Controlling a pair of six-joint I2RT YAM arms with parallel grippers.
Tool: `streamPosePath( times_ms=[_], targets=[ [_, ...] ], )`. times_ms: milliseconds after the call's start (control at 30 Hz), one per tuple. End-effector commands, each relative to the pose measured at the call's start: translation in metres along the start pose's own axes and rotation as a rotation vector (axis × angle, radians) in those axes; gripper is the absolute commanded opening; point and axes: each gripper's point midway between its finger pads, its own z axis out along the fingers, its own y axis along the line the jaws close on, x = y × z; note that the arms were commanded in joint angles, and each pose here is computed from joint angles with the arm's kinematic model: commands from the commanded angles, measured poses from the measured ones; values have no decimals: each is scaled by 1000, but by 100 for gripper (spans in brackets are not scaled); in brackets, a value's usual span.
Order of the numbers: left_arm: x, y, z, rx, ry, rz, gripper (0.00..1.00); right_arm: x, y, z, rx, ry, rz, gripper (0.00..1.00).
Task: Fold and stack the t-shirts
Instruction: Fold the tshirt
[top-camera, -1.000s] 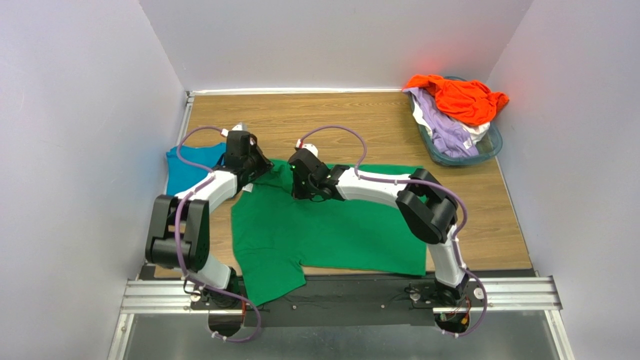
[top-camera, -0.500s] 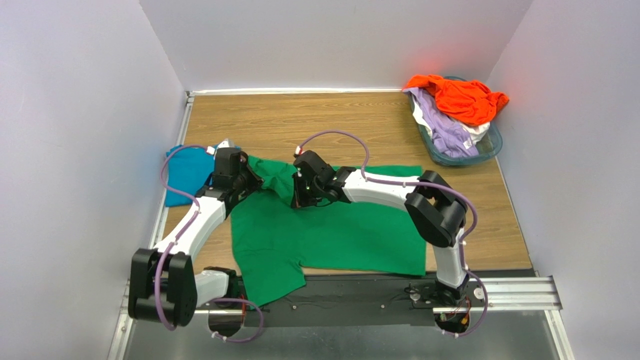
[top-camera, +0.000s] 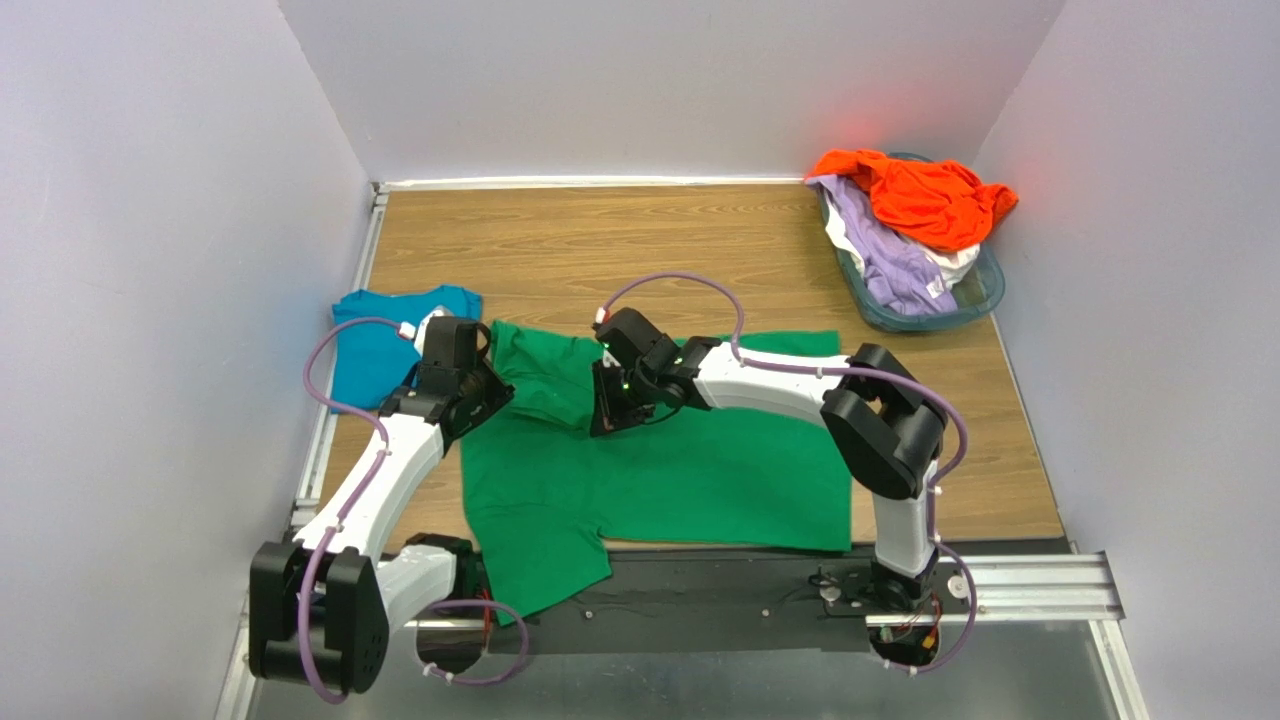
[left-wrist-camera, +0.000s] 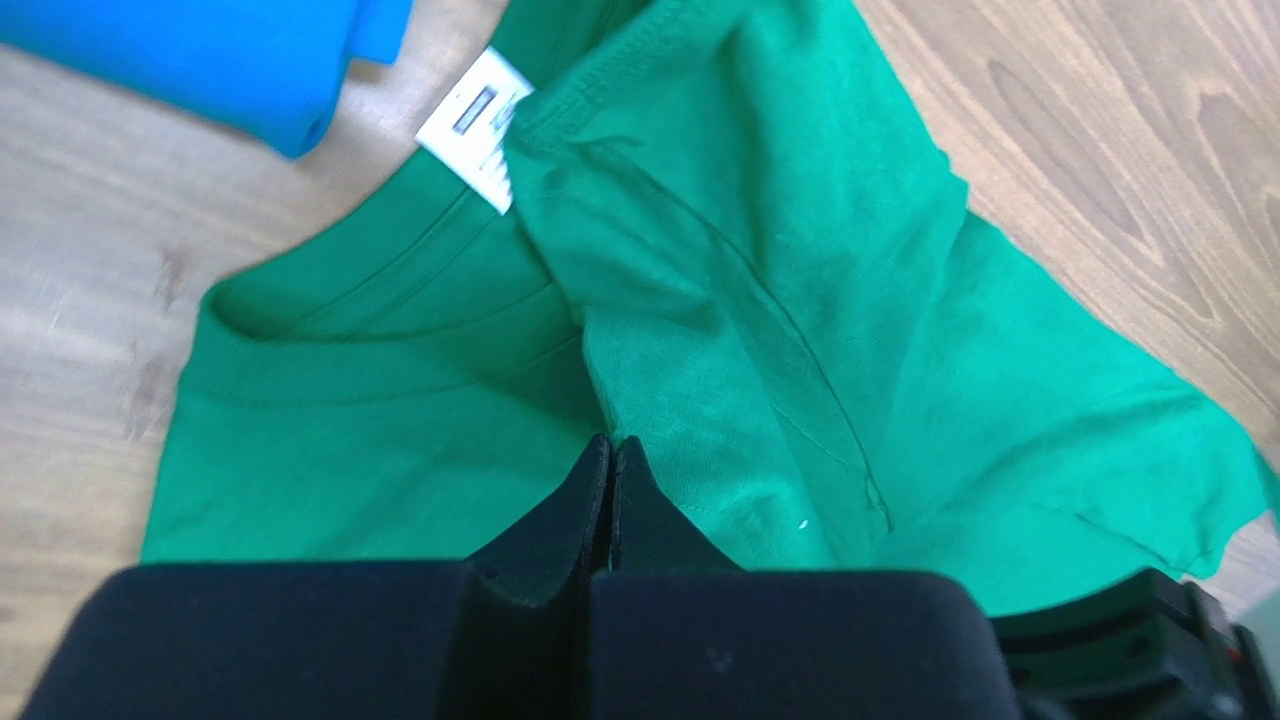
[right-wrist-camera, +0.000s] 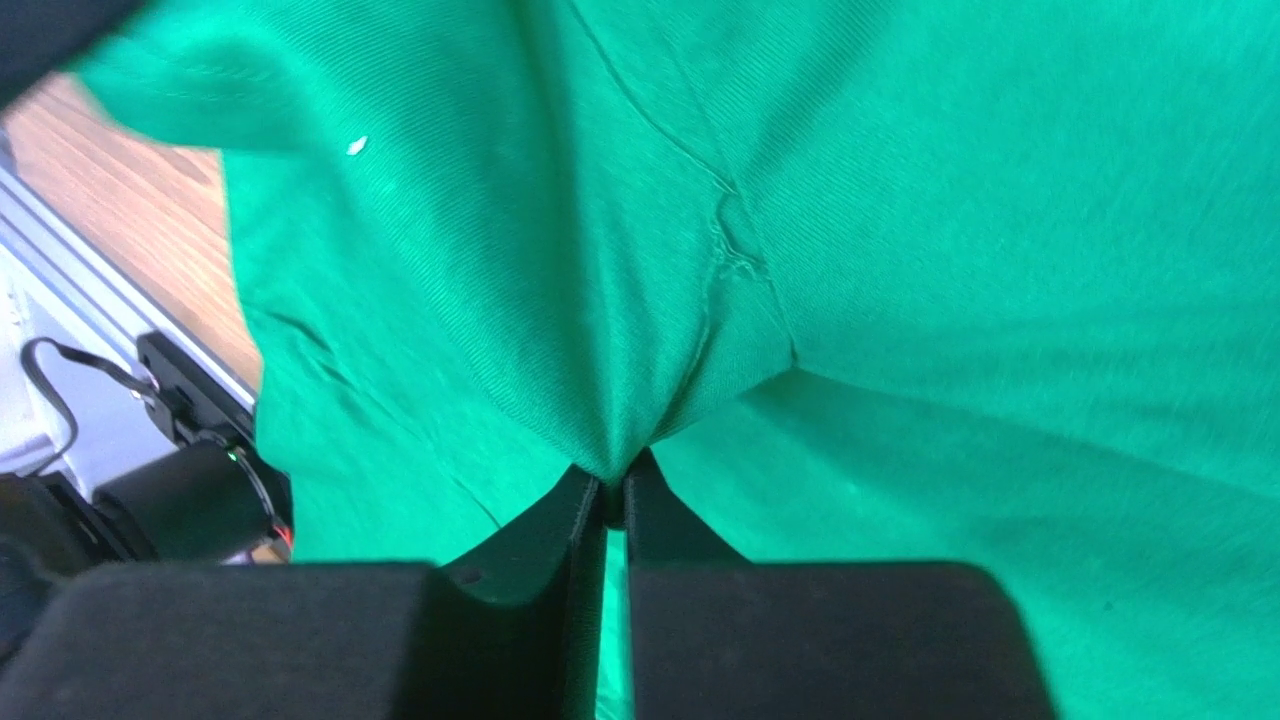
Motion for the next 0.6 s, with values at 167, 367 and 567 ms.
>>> streamPosePath(
  times_ms=[167, 367, 567],
  targets=[
    [30, 18, -16, -21, 84, -45, 0, 26, -2, -15, -16, 82, 37, 24],
    [41, 25, -39, -20, 106, -66, 0, 33, -2, -25, -26, 92, 44, 22],
    [54, 17, -54, 61, 138, -71, 14, 34, -2, -35, -24, 81, 33, 24]
  ],
)
